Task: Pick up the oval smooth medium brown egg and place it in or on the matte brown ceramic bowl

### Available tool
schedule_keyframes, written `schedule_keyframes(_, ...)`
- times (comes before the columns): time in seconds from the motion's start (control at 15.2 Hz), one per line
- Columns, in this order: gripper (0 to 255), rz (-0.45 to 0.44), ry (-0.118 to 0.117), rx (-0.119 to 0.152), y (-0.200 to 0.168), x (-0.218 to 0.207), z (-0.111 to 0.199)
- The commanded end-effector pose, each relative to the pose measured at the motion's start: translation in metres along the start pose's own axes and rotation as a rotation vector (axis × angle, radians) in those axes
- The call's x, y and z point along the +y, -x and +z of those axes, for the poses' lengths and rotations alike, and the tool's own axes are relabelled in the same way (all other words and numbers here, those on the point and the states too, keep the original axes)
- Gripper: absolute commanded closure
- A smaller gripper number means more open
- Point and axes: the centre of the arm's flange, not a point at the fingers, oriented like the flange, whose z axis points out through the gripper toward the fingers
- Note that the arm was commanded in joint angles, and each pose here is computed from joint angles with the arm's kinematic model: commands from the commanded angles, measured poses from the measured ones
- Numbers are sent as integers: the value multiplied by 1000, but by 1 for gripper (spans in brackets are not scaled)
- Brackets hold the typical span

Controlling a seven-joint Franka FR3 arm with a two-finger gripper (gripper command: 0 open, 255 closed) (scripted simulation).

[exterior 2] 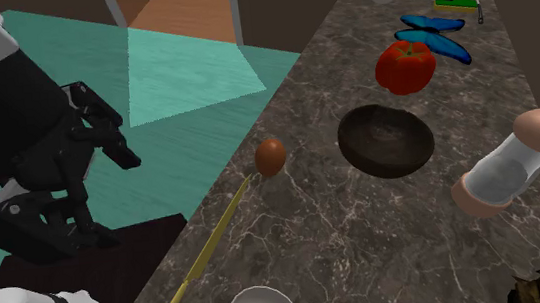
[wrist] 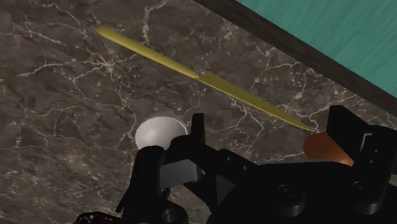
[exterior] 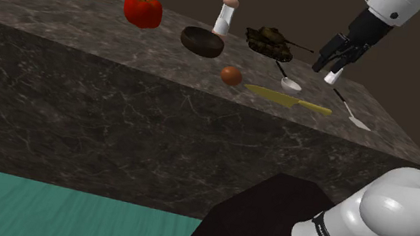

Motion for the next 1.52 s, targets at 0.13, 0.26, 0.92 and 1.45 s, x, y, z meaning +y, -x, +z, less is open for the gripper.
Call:
schedule_keyframes(0.13, 0, -50, 2, 4, -18, -13, 14)
schedule_keyframes(0.26, 0, -100, 5, 8, -35, -26, 28)
schedule_keyframes(0.92, 0, -349, 17, 29, -112, -104, 99)
schedule_keyframes(1.45, 0, -474, 23, 40, -144, -150, 145)
